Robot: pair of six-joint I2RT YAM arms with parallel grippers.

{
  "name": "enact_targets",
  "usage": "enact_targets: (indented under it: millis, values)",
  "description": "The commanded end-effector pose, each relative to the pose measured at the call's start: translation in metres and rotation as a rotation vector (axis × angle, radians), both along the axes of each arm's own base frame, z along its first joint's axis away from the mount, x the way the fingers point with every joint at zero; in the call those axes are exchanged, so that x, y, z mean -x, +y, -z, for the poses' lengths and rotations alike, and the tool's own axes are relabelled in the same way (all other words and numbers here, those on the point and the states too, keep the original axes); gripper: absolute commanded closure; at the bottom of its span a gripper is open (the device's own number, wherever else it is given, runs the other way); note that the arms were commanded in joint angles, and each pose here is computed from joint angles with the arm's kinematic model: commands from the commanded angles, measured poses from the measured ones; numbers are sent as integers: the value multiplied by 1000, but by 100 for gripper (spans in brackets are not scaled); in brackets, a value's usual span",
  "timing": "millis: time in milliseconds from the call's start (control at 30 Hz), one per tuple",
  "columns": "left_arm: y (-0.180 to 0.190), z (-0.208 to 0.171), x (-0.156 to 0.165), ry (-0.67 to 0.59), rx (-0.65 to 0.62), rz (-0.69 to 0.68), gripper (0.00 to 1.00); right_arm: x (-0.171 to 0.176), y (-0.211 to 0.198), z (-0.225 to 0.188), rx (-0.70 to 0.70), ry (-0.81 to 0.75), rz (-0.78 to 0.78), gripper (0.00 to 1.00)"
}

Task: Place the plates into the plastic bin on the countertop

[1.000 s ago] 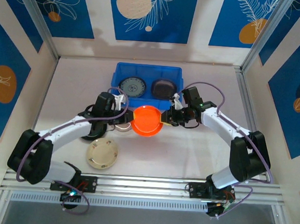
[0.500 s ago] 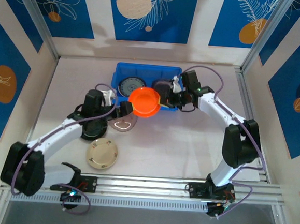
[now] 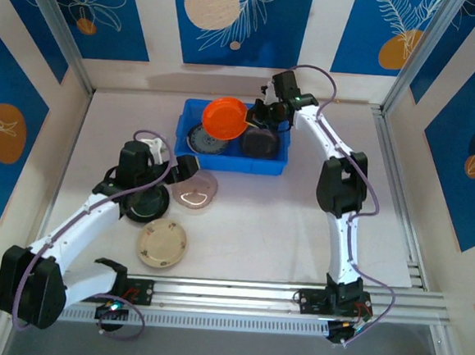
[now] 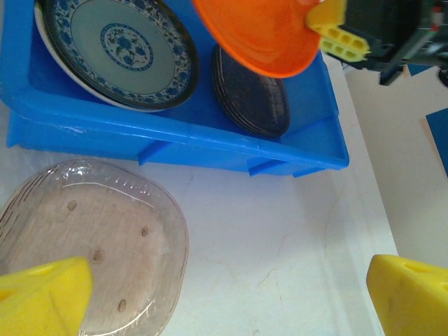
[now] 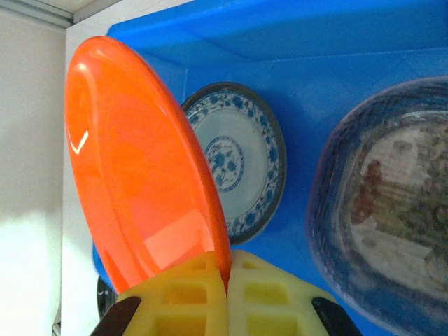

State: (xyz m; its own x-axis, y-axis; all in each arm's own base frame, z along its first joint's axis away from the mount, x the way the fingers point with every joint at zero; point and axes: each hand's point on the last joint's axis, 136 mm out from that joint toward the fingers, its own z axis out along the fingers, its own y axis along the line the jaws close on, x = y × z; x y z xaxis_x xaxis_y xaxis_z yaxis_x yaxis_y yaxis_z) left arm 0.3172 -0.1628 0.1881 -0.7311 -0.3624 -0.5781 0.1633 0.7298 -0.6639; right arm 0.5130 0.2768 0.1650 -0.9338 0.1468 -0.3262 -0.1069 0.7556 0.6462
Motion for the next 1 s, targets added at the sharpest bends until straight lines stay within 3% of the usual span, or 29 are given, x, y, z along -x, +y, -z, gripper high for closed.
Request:
enact_targets:
  millis: [0, 333, 767, 967]
  values:
    - [6, -7, -6, -47, -13, -9, 0, 3, 16, 9, 2, 55, -33, 100]
    - [6, 6, -5, -19, -12, -4, 0, -5, 38, 58, 12, 130, -45, 100]
    - [5, 19, -2, 19, -15, 3, 0, -8, 58, 86, -3, 148, -55, 100]
    - [6, 23, -1, 28, -19, -2, 0, -9, 60, 84, 6, 133, -57, 76]
